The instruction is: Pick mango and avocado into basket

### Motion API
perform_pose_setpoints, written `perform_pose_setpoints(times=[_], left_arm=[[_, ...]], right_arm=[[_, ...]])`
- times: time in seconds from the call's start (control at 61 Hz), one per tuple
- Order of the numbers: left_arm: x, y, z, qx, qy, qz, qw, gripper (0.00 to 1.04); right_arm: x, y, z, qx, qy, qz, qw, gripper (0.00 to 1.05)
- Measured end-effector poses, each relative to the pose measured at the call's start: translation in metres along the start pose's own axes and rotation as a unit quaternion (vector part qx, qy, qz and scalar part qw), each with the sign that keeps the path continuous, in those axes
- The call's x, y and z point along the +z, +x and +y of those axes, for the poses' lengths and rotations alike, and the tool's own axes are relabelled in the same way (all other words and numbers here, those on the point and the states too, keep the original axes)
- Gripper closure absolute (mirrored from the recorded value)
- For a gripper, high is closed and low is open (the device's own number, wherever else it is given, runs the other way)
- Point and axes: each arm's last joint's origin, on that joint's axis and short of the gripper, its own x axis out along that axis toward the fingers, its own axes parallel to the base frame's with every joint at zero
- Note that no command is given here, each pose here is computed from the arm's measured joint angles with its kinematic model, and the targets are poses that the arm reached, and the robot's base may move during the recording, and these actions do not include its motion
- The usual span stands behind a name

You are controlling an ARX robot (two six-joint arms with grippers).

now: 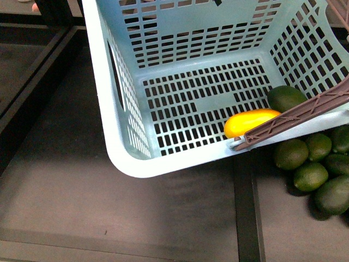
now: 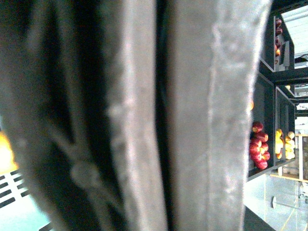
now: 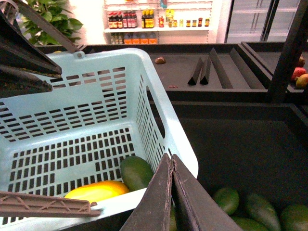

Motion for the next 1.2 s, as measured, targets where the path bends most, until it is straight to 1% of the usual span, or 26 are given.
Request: perform_pose_setpoints(times=[0.295, 1.0, 1.099, 1.197], left_arm=[[0.000, 0.000, 0.000, 0.001, 0.000, -0.001, 1.000, 0.79], [0.000, 0.000, 0.000, 0.001, 0.000, -0.001, 1.000, 0.79], [0.000, 0.000, 0.000, 0.001, 0.000, -0.001, 1.000, 0.79], [0.000, 0.000, 0.000, 0.001, 0.000, -0.001, 1.000, 0.79]], right_arm=[[0.001, -0.010, 0.000, 0.000, 0.000, -0.011, 1.000, 1.03], [0.001, -0.026, 0.000, 0.000, 0.000, -0.011, 1.000, 1.03], [-0.004, -0.033, 0.000, 0.000, 0.000, 0.005, 1.000, 1.03], [-0.002, -0.037, 0.000, -0.001, 0.000, -0.008, 1.000, 1.03]])
